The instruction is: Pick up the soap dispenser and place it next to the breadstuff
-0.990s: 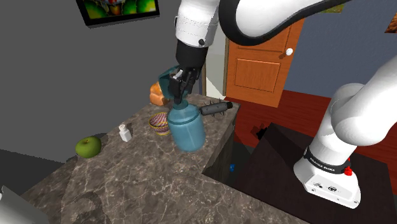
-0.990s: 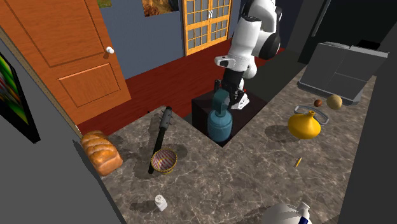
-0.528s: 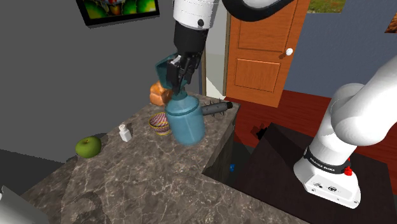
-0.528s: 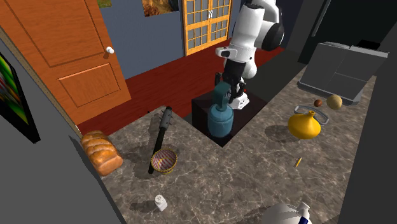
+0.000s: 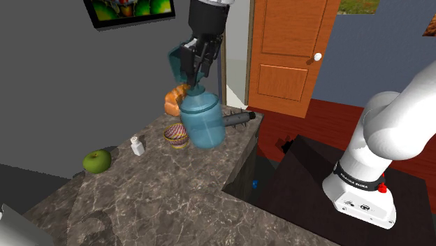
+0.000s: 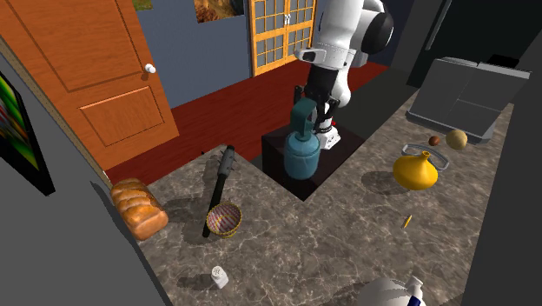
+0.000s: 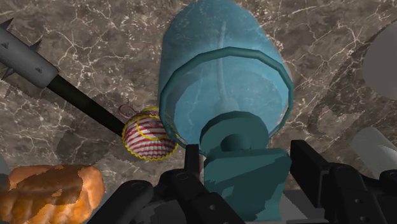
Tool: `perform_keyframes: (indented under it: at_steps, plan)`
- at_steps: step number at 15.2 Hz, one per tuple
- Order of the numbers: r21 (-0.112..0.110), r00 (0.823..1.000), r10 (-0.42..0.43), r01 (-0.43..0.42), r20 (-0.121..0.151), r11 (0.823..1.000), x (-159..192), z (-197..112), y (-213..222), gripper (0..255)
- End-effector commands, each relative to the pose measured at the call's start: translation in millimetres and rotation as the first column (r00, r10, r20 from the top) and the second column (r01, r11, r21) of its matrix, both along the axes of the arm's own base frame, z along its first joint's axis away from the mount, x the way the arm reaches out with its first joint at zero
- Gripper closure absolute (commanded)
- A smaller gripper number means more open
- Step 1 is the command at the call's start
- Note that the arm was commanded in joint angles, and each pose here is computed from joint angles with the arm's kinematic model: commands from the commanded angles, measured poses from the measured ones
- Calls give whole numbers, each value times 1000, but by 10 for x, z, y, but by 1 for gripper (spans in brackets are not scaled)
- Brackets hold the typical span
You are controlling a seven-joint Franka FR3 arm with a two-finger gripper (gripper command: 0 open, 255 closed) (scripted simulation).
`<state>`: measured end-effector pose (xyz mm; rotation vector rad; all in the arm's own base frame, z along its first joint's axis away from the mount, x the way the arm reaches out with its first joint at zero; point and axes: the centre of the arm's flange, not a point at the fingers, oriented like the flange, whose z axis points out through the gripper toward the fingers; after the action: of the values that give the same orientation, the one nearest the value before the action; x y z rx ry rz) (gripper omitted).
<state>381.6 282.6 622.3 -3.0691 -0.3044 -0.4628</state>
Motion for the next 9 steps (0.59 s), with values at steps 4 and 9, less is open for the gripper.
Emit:
perform_keyframes:
  at_steps: [4,9]
  plan:
    - [0,1000,0,0,1,1000,-2,268,14,255]
    - [0,1000,0,0,1,1000,-2,532,14,255]
